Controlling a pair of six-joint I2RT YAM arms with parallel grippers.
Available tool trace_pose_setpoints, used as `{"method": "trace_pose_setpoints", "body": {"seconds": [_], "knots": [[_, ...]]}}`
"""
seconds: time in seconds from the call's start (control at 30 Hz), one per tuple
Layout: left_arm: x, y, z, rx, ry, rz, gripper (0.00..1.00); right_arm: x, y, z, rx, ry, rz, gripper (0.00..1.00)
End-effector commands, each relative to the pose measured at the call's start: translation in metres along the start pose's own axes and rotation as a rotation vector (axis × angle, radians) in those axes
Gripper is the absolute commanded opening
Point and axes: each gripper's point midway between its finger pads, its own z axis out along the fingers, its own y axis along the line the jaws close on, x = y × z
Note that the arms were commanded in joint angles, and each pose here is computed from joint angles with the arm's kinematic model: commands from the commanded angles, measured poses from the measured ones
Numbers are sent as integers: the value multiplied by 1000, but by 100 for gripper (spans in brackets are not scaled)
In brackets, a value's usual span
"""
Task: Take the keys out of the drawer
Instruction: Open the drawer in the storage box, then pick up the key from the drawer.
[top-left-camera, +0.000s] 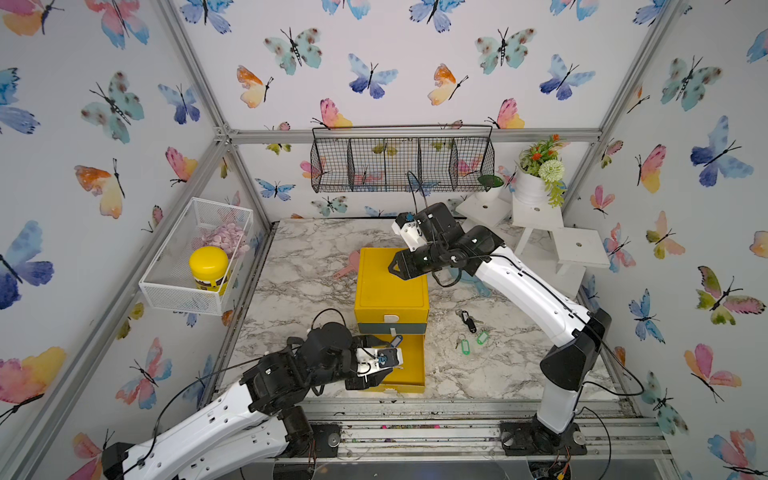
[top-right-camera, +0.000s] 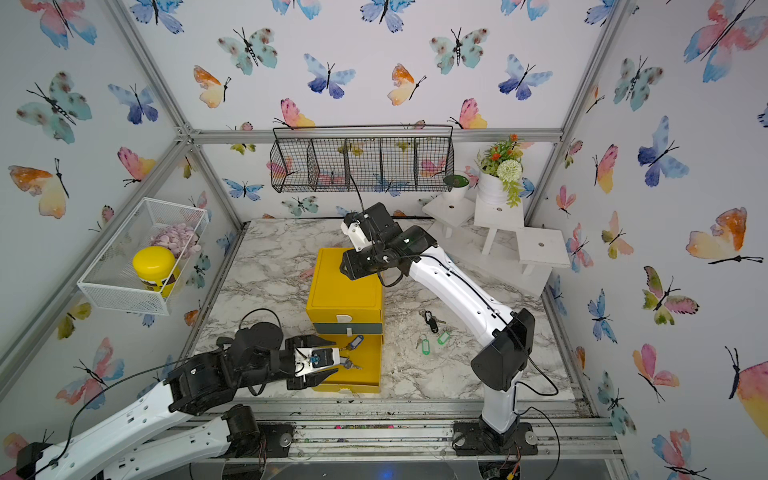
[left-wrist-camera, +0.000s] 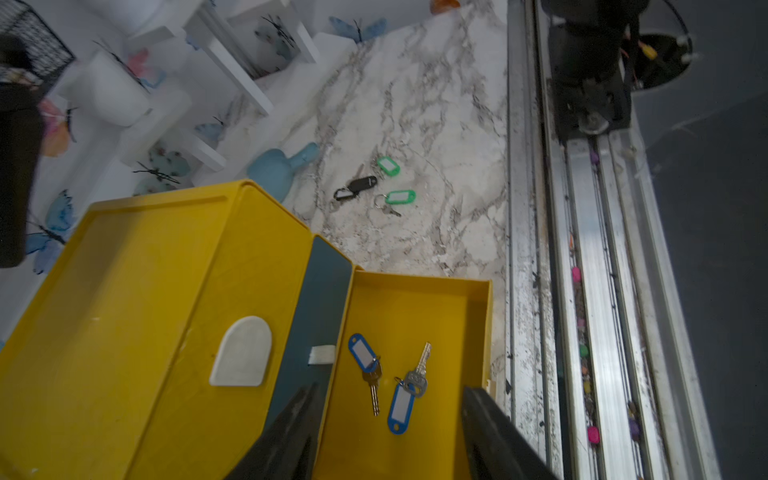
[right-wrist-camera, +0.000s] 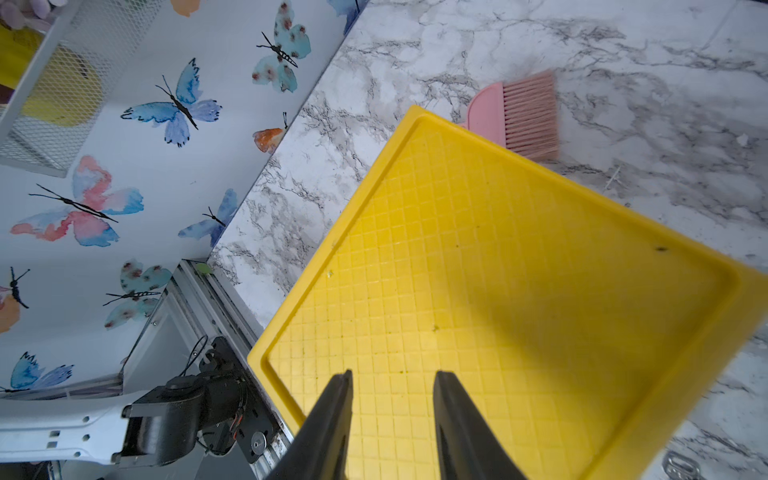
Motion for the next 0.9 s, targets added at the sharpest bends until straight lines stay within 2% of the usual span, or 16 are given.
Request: {"method": "trace_pose_setpoints", "body": {"seconds": [0.0, 0.17, 0.33, 0.4, 0.5, 0.63, 0.7, 0.8, 0.87], "knots": [[-25, 50, -19, -217, -81, -205, 64, -9, 15, -37, -18, -99, -91, 38], [-22, 114, -38, -405, -54, -507, 68, 8, 21, -68, -39, -156, -191, 35], [12, 171, -47, -452, -10, -866, 68, 41, 35, -95, -103, -177, -360, 34], [18, 183, -46, -491, -18, -941, 70, 56, 41, -99, -135, -169, -447, 34], [15, 186, -40, -445, -56, -1024, 72, 85, 54, -96, -203, -117, -632, 32], [41, 185, -36, -408, -18, -1254, 72, 111, 61, -81, -239, -70, -826, 33], [52, 179, -35, -387, 7, -1340, 72, 117, 62, -71, -226, -62, -906, 37], [61, 165, -33, -340, 24, -1410, 78, 128, 60, -49, -214, -12, -1008, 44], [66, 158, -34, -333, 38, -1431, 80, 137, 53, -32, -197, 55, -1052, 45]]}}
